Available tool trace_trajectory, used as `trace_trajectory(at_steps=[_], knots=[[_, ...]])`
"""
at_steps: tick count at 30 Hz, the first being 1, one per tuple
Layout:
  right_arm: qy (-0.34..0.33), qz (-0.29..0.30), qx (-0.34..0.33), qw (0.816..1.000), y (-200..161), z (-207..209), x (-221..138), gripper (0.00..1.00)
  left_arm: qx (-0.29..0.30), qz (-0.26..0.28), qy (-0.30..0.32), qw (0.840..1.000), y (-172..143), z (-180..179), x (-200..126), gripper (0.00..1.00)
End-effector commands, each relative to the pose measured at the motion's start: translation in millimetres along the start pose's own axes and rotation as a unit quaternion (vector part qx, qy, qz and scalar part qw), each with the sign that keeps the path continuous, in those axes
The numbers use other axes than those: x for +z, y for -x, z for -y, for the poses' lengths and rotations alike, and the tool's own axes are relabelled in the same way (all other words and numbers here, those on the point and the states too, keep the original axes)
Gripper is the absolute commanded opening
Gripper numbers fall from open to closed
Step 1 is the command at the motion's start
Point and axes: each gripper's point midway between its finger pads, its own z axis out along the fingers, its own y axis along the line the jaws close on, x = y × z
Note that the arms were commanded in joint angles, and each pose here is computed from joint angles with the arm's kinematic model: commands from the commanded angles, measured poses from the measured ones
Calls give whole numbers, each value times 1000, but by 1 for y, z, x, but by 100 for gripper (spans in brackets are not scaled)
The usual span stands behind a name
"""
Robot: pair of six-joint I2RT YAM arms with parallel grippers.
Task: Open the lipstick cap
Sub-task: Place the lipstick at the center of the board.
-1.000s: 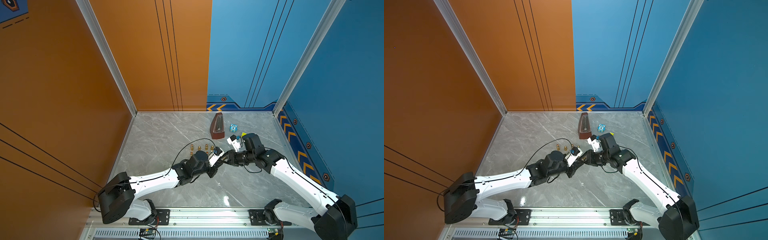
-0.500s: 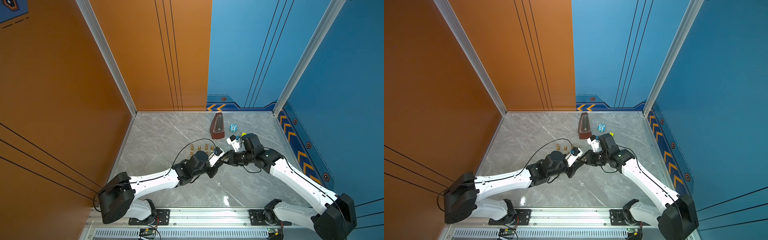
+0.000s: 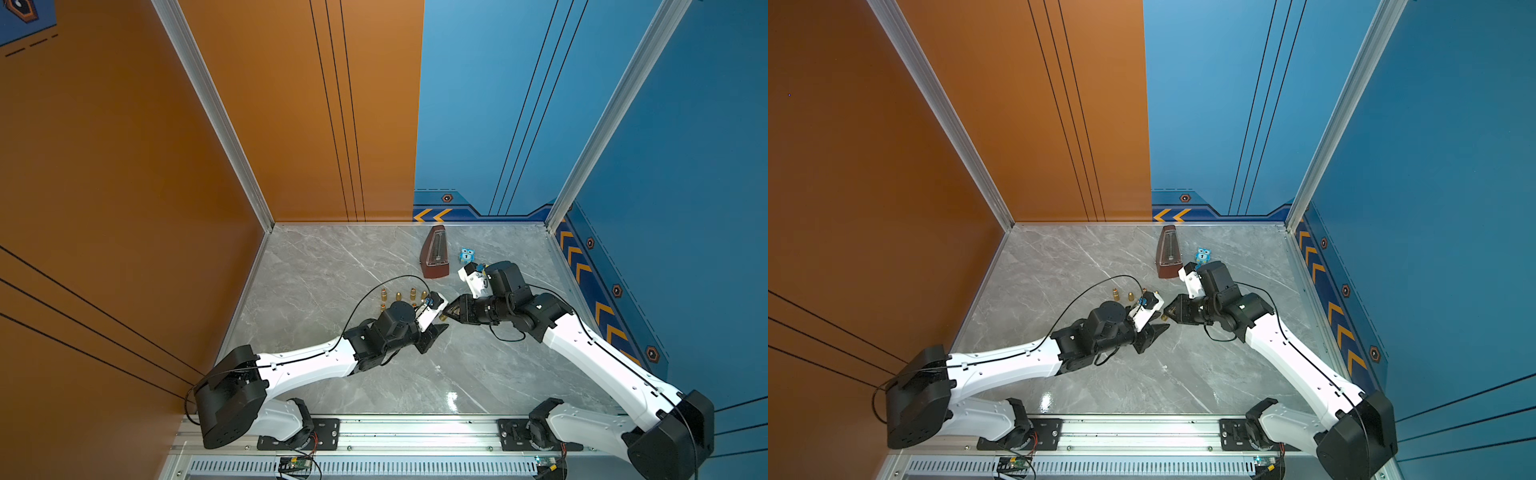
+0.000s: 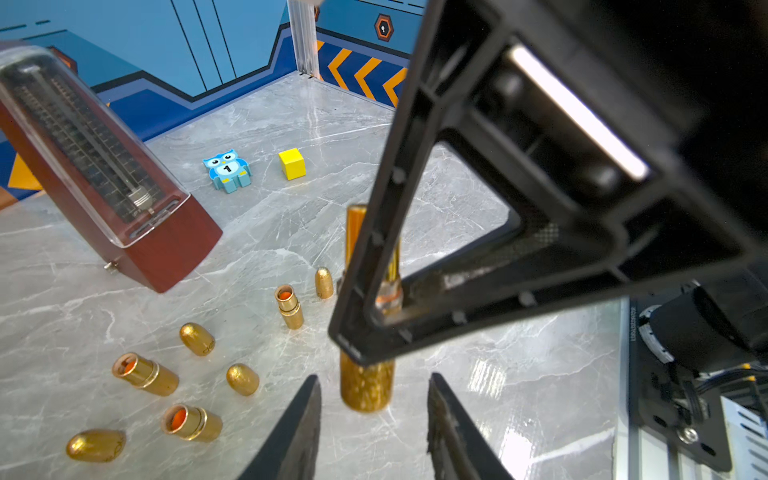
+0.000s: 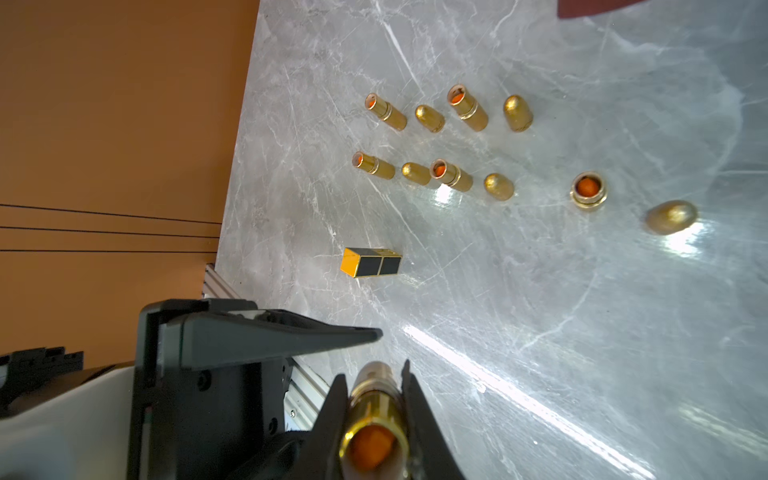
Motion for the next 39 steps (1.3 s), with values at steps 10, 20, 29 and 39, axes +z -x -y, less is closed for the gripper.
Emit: trace_trajectory(at_steps=[10, 20, 29, 39], knots=[[-264, 66, -27, 962, 29, 100, -5, 21, -43, -7, 80, 996, -27, -45, -26, 91], [-345, 97, -7, 933, 42, 159, 23, 21, -81, -19, 103, 991, -46, -68, -33, 99], [-384, 103, -11, 918, 41, 192, 48, 20, -100, -33, 117, 988, -57, -83, -30, 99], [-403, 102, 2, 909, 38, 212, 61, 20, -105, -36, 118, 987, -58, -88, -29, 99]])
